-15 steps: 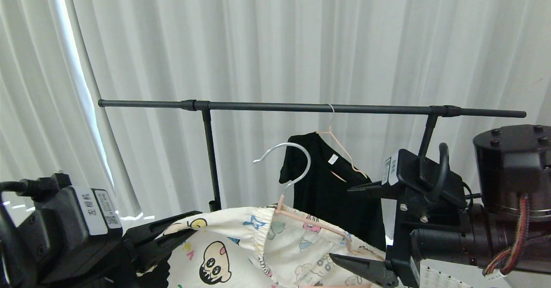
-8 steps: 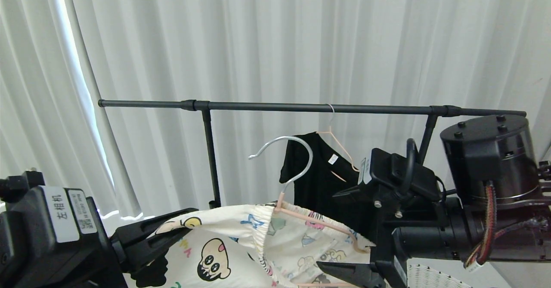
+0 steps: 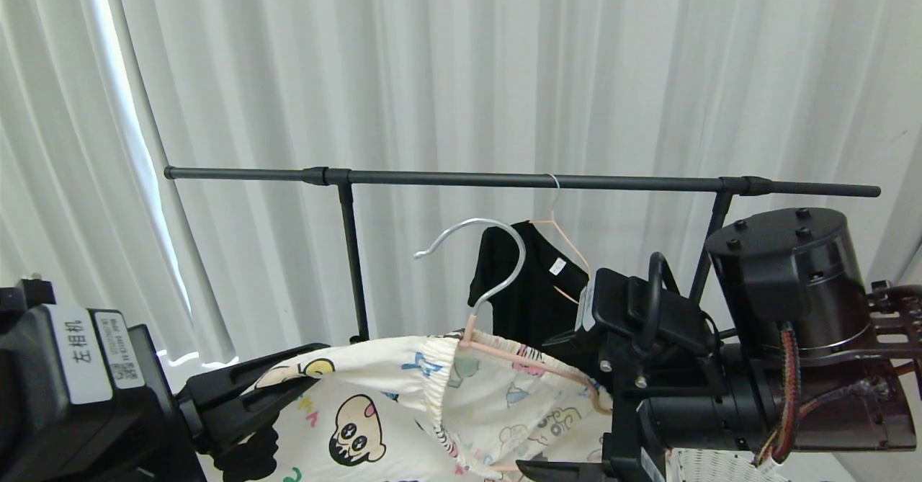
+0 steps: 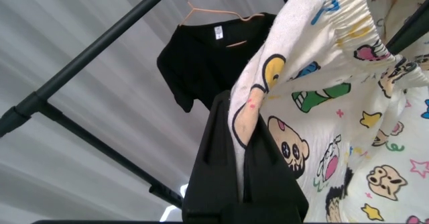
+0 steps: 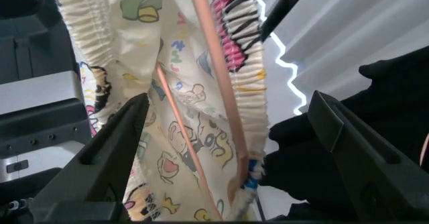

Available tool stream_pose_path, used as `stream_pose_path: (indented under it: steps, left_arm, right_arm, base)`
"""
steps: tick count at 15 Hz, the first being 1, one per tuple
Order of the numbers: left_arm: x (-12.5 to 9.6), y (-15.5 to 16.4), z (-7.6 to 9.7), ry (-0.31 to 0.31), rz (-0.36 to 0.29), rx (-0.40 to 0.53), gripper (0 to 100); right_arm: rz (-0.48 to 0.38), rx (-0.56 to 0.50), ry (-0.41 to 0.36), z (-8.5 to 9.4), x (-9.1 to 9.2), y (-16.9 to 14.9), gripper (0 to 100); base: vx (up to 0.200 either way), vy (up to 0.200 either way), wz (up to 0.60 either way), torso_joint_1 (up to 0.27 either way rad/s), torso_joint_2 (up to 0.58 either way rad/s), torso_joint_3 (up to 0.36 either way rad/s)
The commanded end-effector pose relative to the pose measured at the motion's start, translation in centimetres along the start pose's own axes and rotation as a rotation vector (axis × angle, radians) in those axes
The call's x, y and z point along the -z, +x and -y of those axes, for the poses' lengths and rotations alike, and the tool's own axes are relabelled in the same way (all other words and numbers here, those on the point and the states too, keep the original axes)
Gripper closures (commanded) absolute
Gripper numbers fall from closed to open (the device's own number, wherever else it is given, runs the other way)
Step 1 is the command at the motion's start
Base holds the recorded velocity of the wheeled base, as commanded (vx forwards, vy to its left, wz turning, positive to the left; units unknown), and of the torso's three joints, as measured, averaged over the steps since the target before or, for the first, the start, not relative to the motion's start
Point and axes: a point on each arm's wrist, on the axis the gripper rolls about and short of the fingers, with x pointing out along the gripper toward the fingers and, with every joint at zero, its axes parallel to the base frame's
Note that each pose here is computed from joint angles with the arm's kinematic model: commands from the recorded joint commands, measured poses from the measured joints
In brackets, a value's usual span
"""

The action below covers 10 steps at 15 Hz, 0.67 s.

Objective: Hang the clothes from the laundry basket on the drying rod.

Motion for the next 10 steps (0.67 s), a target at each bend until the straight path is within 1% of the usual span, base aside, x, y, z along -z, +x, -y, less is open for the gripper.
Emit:
stream_pose_path:
  steps: [1, 2, 5, 10]
  left_arm:
    - [-0.08, 0.00, -0.04, 0.000, 0.003, -0.002, 100]
    - [-0.12, 0.00, -0.06, 0.000, 0.004, -0.003, 100]
    - [-0.09, 0.04, 0.02, 0.002, 0.012, 0.019, 100]
    - [-0.09, 0.04, 0.02, 0.002, 0.012, 0.021, 100]
  right_arm:
    - [-0.002, -0.002, -0.001, -0.02, 0.03, 0.08, 0]
    - [0.000, -0.005, -0.004, -0.13, -0.04, 0.10, 100]
    - [0.001, -0.005, -0.005, -0.11, -0.13, 0.22, 100]
    - [0.019, 0.005, -0.012, -0.02, -0.47, 0.03, 100]
  base:
    - [0.000, 0.000, 0.00, 0.000, 0.00, 0.000]
    - [0.000, 0.000, 0.00, 0.000, 0.00, 0.000]
    - [0.000, 0.000, 0.00, 0.000, 0.00, 0.000]
    - [0.000, 0.000, 0.00, 0.000, 0.00, 0.000]
